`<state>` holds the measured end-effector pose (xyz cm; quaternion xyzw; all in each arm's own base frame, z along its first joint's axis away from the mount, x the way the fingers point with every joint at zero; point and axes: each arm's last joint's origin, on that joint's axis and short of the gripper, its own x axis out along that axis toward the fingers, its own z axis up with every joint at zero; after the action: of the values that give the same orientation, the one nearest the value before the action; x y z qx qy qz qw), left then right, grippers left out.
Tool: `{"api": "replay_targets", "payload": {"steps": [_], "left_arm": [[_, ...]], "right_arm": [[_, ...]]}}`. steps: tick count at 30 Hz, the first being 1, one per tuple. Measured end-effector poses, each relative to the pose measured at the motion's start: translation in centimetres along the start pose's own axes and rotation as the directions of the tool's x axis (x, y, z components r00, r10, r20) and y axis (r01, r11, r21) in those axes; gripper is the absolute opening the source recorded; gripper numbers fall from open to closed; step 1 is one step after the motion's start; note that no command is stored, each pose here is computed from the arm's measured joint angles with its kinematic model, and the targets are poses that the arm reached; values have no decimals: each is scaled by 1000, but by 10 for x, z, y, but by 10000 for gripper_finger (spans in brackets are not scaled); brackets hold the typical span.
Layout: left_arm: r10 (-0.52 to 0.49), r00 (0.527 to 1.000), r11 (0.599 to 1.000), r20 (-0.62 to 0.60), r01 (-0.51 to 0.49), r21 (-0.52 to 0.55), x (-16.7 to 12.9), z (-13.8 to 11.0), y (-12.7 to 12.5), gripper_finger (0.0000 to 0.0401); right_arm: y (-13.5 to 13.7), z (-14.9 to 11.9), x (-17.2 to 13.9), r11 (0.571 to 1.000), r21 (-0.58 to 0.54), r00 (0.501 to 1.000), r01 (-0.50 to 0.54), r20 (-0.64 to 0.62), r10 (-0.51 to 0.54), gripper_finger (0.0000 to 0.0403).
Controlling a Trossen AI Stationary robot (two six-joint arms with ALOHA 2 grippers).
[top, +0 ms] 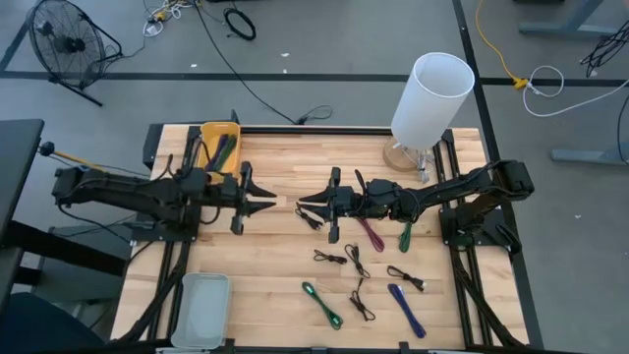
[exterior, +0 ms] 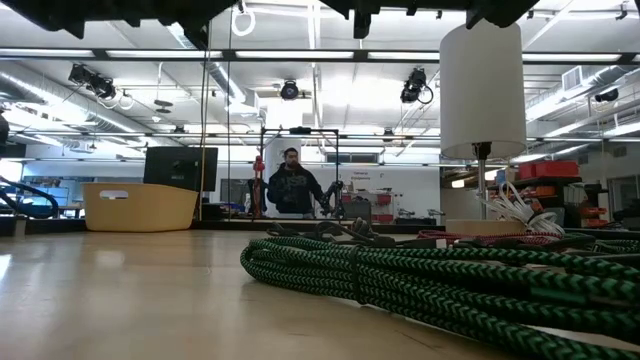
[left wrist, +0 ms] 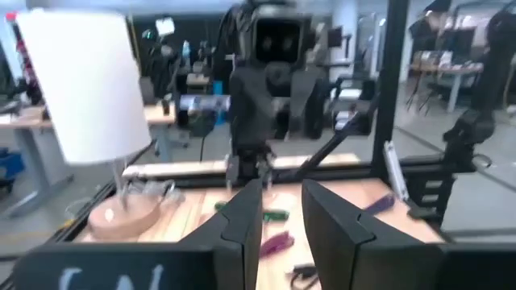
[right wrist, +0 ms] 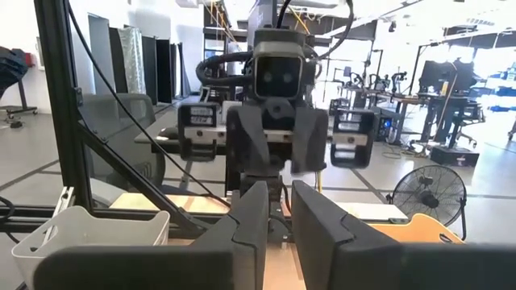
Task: Pick & Place USB Port
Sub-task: Put the pink charger cable into the yellow bin
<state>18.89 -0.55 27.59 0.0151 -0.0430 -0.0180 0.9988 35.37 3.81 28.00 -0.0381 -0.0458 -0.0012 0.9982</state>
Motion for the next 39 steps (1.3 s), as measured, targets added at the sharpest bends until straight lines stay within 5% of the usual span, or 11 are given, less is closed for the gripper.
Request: {"api": "replay_targets", "payload": {"steps": [8,18,27,32,39], "left_arm": [[-20,999,1000,32,20,6,0,3,-2,94],[-20,999,1000,28,20,6,0,3,-2,94],[-20,999,1000,28,19,6,0,3,-2,94],[-19,999,1000,29,19,6,0,3,-2,94],[-19,999,1000,29,19,7,0,3,-2,94]], "right_arm": [[-3,-18,-1,997,65,983,35,-181,-22,59],[-7,-46,-22,961,133,819,241,-560,-128,59],[-7,-68,-62,910,168,475,379,-879,-35,59],[-5,-75,-80,892,158,287,425,-957,32,66],[-5,-80,-90,866,130,167,483,-984,55,110]]}}
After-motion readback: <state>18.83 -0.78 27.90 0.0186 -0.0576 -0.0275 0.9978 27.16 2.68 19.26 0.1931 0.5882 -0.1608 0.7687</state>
